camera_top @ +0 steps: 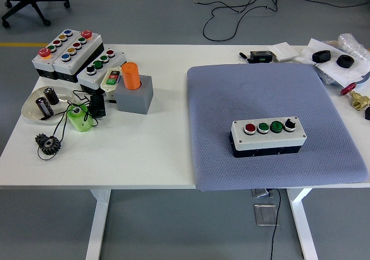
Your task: Pick up the button,place it on the desk,press the button,press the button
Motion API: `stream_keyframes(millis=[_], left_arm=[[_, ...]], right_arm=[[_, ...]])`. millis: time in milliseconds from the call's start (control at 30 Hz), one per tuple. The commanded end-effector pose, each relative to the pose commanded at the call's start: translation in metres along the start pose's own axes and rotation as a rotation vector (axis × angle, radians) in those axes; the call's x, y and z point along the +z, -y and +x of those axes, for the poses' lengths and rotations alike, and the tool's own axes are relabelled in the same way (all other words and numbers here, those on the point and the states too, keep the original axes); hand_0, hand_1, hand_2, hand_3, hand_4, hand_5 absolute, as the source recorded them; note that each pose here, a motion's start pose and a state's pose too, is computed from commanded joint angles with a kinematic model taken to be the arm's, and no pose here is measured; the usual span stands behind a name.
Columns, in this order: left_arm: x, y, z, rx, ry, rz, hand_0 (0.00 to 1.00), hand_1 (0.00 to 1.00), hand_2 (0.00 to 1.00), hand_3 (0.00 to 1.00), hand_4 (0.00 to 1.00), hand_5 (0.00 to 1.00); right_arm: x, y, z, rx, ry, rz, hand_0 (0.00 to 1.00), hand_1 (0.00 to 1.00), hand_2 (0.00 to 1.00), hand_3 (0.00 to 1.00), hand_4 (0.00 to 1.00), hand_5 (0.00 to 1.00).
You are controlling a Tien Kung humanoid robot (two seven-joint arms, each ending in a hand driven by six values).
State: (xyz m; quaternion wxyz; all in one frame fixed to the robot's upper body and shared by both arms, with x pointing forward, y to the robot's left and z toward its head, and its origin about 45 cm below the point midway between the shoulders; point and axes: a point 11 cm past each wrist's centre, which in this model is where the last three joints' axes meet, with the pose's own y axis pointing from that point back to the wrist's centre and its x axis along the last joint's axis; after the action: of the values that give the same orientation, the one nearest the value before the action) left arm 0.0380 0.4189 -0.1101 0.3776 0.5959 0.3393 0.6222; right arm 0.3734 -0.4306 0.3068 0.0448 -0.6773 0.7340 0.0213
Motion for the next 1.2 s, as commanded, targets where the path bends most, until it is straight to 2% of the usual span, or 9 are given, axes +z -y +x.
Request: stream_keyframes(millis=[67, 300, 1200], left_arm=[[0.000, 0.000, 0.000, -0.001, -0.001, 0.000, 0.604, 0.544, 0.502, 0.452, 0.282, 0.980], [0.002, 0.000, -0.001, -0.003, -0.004, -0.002, 0.604, 0.545, 0.504, 0.454, 0.280, 0.981], [0.006, -0.001, -0.003, -0.008, -0.005, -0.009, 0.604, 0.548, 0.509, 0.461, 0.276, 0.989]], right_arm=[[0.004, -0.001, 0.004, 0.016, 0.089, -0.019, 0.797, 0.787, 0.823, 0.832, 0.622, 0.399], [0.012, -0.001, 0.011, 0.056, 0.362, -0.066, 0.794, 0.790, 0.823, 0.826, 0.606, 0.416], [0.016, -0.003, 0.014, 0.066, 0.392, -0.095, 0.794, 0.773, 0.799, 0.804, 0.596, 0.426]])
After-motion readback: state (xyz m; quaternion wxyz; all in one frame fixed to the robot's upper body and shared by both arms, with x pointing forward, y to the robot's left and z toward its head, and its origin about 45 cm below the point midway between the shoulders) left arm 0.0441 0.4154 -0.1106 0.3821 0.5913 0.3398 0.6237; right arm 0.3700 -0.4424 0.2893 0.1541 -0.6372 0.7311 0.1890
